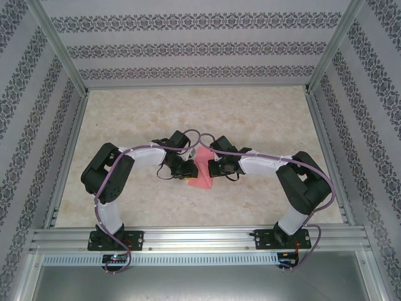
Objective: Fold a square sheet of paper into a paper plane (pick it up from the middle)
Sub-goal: Fold the triangle a second time at the center of the table.
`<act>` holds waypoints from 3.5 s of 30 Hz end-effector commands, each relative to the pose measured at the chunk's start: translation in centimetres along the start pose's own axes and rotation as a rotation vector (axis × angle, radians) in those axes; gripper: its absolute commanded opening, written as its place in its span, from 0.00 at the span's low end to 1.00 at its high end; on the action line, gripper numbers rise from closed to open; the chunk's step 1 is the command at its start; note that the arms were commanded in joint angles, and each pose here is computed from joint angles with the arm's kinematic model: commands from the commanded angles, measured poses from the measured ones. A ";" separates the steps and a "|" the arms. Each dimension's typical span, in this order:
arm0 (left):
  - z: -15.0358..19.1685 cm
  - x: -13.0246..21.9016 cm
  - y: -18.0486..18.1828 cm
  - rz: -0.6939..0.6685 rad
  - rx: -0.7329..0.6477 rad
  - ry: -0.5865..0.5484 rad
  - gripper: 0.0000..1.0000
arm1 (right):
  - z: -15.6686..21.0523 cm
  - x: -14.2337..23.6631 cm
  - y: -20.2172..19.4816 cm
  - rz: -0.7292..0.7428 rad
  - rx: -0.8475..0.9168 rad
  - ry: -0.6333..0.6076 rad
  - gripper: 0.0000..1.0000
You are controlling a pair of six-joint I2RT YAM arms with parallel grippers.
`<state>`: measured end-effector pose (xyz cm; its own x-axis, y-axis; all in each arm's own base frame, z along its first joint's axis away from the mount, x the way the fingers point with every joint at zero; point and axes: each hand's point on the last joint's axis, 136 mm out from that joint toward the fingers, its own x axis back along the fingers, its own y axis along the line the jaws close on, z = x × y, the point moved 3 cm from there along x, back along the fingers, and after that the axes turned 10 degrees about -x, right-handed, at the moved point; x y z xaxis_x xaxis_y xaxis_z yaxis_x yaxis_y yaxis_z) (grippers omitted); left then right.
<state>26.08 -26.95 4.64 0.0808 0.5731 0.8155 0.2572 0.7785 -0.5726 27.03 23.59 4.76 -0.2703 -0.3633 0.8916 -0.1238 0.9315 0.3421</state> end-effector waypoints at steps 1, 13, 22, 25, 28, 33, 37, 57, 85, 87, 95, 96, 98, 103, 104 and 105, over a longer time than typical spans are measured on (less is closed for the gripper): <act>-0.1 -0.3 -0.6 0.005 -0.035 0.015 0.23 | -0.6 -0.1 -0.3 0.031 0.014 -0.020 0.07; -0.5 0.7 -1.5 0.022 -0.049 -0.017 0.24 | -0.4 -0.5 0.1 0.035 0.021 -0.013 0.09; -0.3 0.3 -1.0 -0.002 -0.043 0.001 0.24 | -1.6 2.3 1.8 -0.042 0.029 -0.086 0.09; -0.2 0.2 -0.9 -0.001 -0.042 0.003 0.24 | -1.6 2.5 2.1 -0.059 0.035 -0.081 0.09; -0.3 0.2 -0.9 -0.001 -0.041 0.002 0.24 | -1.4 1.7 1.7 -0.044 0.030 -0.062 0.09; -0.4 0.4 -1.0 -0.001 -0.045 -0.004 0.24 | -0.9 0.5 1.7 -0.045 0.024 -0.030 0.09; -0.4 0.5 -1.1 0.002 -0.046 -0.005 0.24 | -0.8 0.1 1.4 -0.034 0.022 -0.024 0.09; -1.8 3.2 -2.6 0.003 -0.032 -0.135 0.28 | 0.1 -1.2 0.7 -0.014 0.013 0.013 0.10; -5.7 0.2 -3.1 0.150 0.150 -0.169 0.19 | 0.8 -1.5 0.0 0.009 -0.002 0.009 0.10; -5.6 -0.4 -2.7 0.138 0.150 -0.160 0.19 | 0.8 -1.4 0.0 0.008 -0.001 0.007 0.10; -5.0 -1.9 -1.0 0.096 0.157 -0.133 0.19 | 0.8 -1.4 0.0 0.010 -0.007 0.004 0.11; -4.8 -2.2 -0.8 0.092 0.158 -0.126 0.19 | 0.7 -1.4 0.0 0.011 -0.007 0.005 0.11; -4.4 -2.4 -0.4 0.083 0.158 -0.117 0.19 | 0.6 -1.2 0.0 0.015 -0.011 -0.001 0.12; -3.3 -3.2 0.6 0.060 0.166 -0.092 0.19 | -0.6 0.5 1.2 -0.024 -0.025 -0.049 0.19; -3.1 -3.3 0.7 0.058 0.168 -0.090 0.19 | -1.0 1.1 1.3 -0.024 -0.032 -0.067 0.24; -3.0 -3.4 0.9 0.056 0.169 -0.085 0.19 | -1.3 1.9 1.5 -0.027 -0.041 -0.089 0.27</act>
<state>29.94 -30.03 4.25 -0.0192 0.6780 0.7348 0.0973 0.7327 -0.6736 27.04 23.78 4.40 -0.2766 -0.3570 0.8922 -0.0876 0.9339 0.3466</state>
